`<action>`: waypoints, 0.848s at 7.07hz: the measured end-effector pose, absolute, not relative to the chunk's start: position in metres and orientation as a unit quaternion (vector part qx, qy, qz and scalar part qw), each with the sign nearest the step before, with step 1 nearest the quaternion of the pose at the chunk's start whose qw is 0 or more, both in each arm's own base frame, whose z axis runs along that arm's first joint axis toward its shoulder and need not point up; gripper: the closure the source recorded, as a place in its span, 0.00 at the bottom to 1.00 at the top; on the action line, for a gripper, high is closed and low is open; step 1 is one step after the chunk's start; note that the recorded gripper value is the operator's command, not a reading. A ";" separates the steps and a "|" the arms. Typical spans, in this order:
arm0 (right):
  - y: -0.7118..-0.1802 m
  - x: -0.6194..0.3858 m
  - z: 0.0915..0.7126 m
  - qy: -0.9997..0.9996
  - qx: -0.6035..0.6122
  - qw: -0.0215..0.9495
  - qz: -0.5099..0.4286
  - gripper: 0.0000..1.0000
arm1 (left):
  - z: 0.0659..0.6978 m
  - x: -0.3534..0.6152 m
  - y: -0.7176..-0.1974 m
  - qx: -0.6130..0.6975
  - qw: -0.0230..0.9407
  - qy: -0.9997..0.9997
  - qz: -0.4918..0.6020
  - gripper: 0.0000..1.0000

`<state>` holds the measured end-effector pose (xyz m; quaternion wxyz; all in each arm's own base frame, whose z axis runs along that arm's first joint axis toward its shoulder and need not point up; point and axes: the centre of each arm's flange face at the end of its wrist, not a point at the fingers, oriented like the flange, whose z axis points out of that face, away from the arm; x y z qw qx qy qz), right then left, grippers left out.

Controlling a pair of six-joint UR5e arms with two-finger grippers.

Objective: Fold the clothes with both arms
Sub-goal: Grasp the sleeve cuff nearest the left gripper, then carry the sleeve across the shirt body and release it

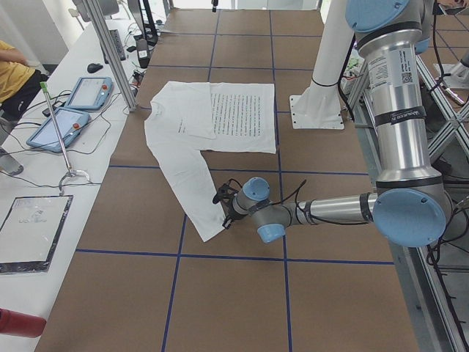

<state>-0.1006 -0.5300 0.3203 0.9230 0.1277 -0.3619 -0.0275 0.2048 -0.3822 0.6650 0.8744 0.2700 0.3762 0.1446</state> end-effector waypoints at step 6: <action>-0.531 -0.101 0.320 -0.361 0.127 0.923 -0.025 0.00 | 0.496 0.219 -0.497 0.346 0.810 0.465 0.088 1.00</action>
